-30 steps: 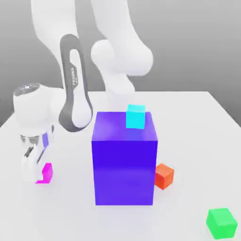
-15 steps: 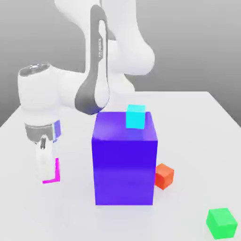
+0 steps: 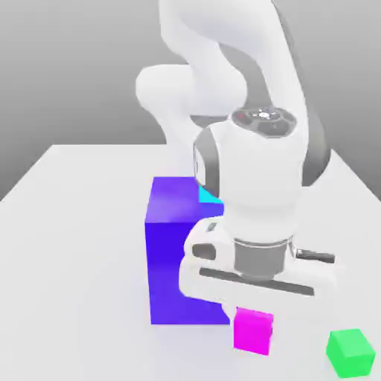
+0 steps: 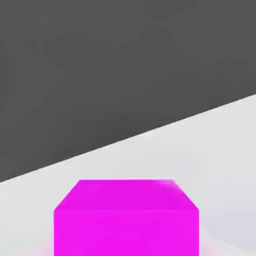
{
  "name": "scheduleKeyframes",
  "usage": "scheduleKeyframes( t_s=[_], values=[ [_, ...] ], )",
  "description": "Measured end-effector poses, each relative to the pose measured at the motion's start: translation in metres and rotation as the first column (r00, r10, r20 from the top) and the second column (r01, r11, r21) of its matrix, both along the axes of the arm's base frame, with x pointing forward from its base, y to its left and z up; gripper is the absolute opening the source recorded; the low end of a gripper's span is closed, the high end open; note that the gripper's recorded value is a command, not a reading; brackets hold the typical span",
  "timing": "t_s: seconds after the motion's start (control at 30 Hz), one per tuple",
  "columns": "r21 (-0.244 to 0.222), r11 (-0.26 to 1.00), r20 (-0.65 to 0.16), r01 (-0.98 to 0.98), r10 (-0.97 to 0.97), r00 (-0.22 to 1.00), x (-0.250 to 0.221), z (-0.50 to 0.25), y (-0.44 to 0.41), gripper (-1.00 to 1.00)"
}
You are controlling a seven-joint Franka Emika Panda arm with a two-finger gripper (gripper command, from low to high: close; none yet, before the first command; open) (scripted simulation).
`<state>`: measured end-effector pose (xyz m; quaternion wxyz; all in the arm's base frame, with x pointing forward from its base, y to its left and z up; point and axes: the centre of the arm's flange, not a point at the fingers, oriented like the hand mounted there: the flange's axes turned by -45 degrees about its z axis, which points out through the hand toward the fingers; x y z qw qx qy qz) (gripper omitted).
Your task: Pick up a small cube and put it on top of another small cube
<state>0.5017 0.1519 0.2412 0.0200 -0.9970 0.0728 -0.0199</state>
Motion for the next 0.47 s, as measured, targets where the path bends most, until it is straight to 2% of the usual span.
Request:
scheduleKeyframes(
  t_s=[0.13,0.3,0.33,0.47],
  values=[
    [-0.018,0.976,-0.013,-0.217,0.217,0.976,-0.021,0.005,0.082,-1.0],
    [-0.034,0.966,-0.039,-0.257,0.256,0.966,-0.039,-0.038,0.102,-1.0],
    [-0.035,0.965,-0.04,-0.259,0.257,0.966,-0.04,-0.052,0.103,1.0],
    [-0.035,0.965,-0.04,-0.259,0.257,0.966,-0.04,-0.052,0.103,1.0]
  ],
)
